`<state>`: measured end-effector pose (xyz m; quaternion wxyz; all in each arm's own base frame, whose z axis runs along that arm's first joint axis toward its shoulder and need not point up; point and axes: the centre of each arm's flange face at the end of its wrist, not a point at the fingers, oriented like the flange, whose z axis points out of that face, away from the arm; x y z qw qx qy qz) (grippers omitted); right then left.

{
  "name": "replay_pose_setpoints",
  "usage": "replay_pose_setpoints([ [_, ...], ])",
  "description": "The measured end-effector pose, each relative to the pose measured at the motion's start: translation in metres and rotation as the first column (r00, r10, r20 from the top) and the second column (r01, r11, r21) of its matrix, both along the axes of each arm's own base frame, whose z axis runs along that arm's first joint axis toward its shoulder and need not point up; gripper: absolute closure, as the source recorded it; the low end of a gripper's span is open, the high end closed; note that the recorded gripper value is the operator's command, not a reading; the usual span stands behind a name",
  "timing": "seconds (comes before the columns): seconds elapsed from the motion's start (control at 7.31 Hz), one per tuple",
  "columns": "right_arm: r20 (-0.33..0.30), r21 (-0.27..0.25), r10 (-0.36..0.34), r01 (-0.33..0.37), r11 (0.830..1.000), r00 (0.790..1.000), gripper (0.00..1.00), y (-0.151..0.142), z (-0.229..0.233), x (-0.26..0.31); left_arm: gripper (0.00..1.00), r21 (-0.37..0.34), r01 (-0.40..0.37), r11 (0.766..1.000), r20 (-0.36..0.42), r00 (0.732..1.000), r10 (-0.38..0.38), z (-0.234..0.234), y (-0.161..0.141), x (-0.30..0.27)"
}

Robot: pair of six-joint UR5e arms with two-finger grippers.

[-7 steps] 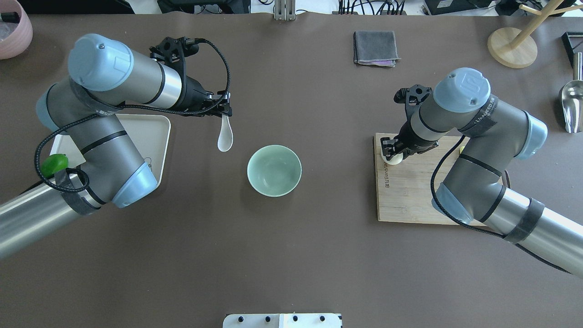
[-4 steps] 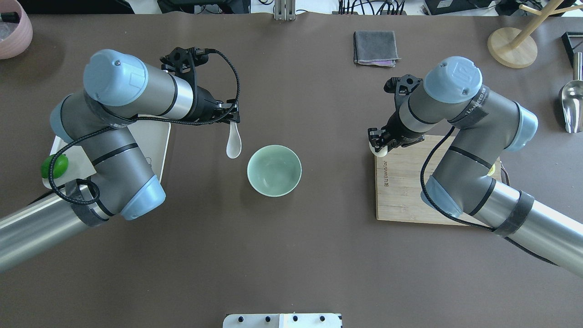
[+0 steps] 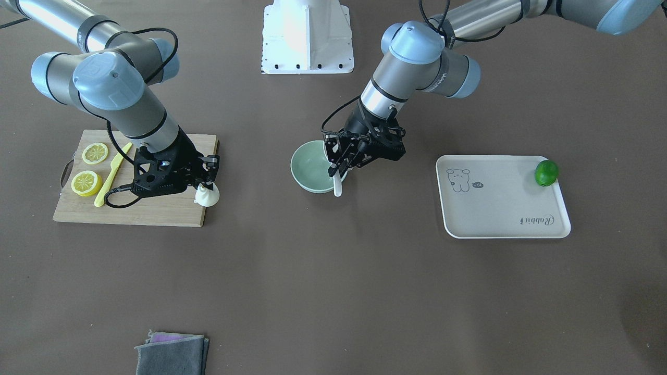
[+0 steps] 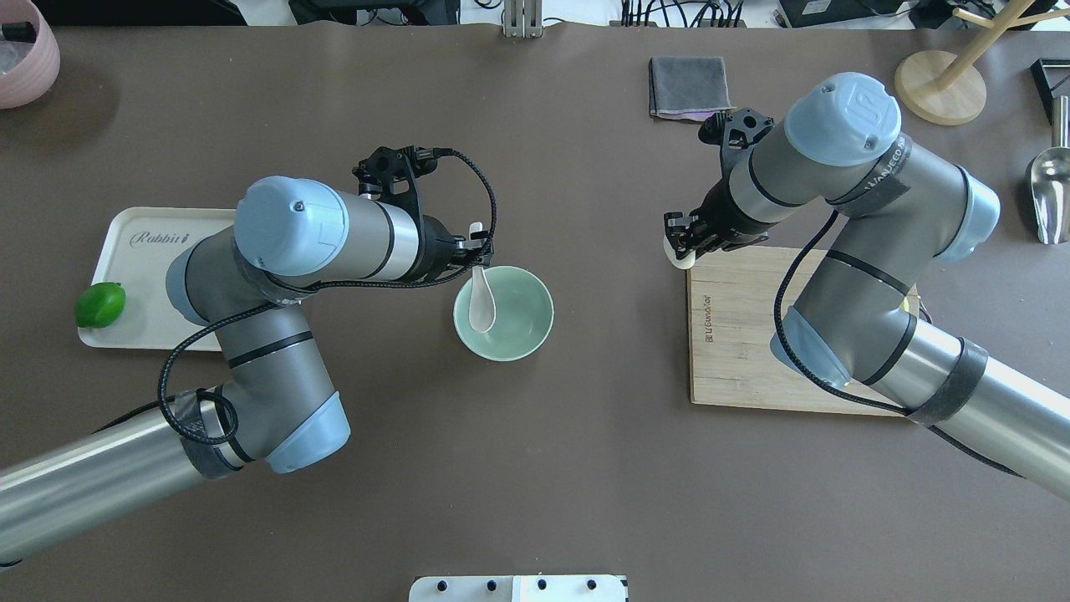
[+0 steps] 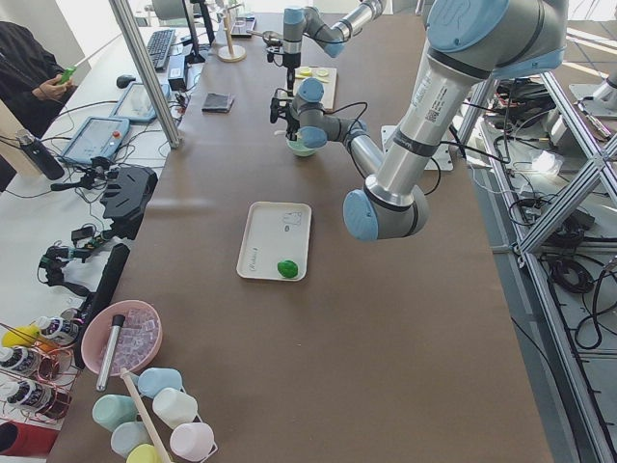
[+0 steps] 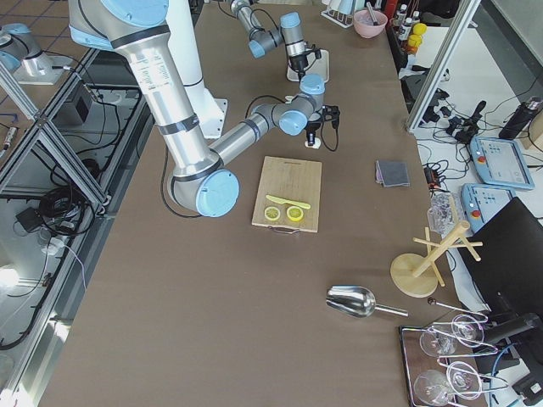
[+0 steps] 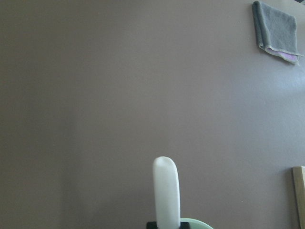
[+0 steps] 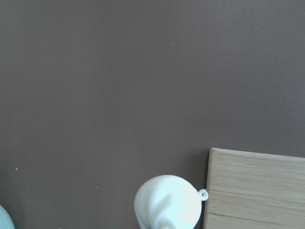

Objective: Put spoon and bun in bowl

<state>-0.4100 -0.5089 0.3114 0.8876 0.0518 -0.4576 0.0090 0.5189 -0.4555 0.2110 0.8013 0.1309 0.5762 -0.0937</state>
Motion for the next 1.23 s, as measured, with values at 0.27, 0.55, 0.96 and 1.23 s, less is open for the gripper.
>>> replay_pose_setpoints([
  [0.27, 0.024, 0.005, 0.008, -0.008, 1.0, 1.0, 1.0, -0.001, -0.016, 0.001, 0.02, -0.013, 0.001, 1.0, -0.003, 1.0, -0.001, -0.005, 0.001, 0.011],
  [0.55, 0.044, 0.008, 0.014, -0.014, 1.0, 0.999, 1.0, 0.001, -0.031, 0.0, 0.02, -0.011, 0.001, 1.0, -0.003, 1.0, -0.001, -0.01, -0.002, 0.018],
  [0.96, 0.089, 0.006, 0.01, -0.01, 1.0, 0.996, 1.0, 0.013, -0.073, -0.027, 0.02, 0.019, 0.014, 1.0, 0.007, 1.0, -0.014, -0.01, -0.025, -0.011],
  [1.23, 0.112, 0.017, 0.012, -0.014, 1.0, 0.994, 1.0, 0.038, -0.107, -0.068, 0.02, 0.077, -0.037, 0.996, 0.097, 0.995, 0.029, 0.041, -0.072, -0.078],
])
